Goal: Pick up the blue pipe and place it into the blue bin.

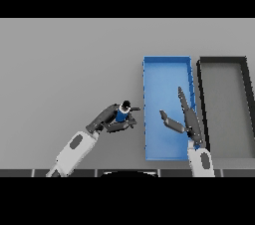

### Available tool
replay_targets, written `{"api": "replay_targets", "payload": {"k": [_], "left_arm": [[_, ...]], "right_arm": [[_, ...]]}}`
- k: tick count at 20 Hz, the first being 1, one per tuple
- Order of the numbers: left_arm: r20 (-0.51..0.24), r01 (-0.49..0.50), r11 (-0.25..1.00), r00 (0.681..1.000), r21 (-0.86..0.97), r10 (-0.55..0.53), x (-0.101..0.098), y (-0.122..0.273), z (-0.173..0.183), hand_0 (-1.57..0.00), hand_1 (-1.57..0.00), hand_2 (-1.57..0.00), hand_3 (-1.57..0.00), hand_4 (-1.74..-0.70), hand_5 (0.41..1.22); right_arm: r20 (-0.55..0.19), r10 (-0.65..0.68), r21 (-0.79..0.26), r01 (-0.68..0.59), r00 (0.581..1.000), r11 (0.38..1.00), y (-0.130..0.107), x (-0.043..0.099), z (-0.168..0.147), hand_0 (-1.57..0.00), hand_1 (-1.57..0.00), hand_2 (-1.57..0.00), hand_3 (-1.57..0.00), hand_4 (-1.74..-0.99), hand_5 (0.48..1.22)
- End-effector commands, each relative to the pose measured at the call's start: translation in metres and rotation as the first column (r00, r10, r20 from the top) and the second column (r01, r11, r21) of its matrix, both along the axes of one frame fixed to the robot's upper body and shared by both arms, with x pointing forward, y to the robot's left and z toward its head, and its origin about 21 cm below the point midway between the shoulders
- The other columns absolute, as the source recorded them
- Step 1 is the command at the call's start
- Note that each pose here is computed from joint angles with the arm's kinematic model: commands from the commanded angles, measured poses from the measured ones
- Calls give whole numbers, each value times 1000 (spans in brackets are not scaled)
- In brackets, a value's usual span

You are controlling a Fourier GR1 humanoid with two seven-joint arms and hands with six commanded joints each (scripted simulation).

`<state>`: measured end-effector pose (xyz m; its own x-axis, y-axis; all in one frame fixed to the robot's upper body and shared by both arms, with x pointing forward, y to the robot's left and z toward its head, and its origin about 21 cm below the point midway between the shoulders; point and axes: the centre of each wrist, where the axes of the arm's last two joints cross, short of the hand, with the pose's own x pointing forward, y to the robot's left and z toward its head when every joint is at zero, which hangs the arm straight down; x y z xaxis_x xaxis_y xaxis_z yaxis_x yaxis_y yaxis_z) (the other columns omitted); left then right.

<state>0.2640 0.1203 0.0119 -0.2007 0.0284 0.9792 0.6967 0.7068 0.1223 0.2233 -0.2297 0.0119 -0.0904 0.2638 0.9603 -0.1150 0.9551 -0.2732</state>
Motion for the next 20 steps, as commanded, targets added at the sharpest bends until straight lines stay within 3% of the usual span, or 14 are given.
{"api": "replay_targets", "payload": {"k": [1,10,15,16,18,20], "left_arm": [[13,15,1000,1000,-8,-15,0,-5,8,-1533,-1540,-1542,-1461,-1728,1208],[25,52,998,998,43,-53,-9,-18,30,-1566,-1567,-1567,-1496,-1739,1219],[20,42,997,999,70,-43,-4,-18,30,-1569,-1570,-1570,-1495,-1740,1219],[6,44,996,999,77,-44,-4,-15,27,-1570,-1570,-1570,-1495,-1741,1220],[9,48,995,999,82,-49,-2,-16,29,-1570,-1570,-1570,-1496,-1741,1220],[17,57,996,998,71,-59,-5,-17,30,-1570,-1571,-1571,-1496,-1741,1220]], "right_arm": [[11,-5,-7,5,1000,1000,-4,0,2,1,1,1,1,-1172,603],[23,1,-5,-1,1000,1000,-9,-5,1,1,1,1,1,-1127,605],[-22,21,52,-20,1000,998,-12,0,-4,1,1,1,1,-1176,605],[10,54,88,-54,999,995,-16,-3,-4,1,1,1,1,-1186,615],[61,147,211,-157,987,965,-18,3,10,1,1,1,1,-1195,608],[108,267,239,-286,958,928,-32,10,33,1,1,1,1,-1231,572]]}}
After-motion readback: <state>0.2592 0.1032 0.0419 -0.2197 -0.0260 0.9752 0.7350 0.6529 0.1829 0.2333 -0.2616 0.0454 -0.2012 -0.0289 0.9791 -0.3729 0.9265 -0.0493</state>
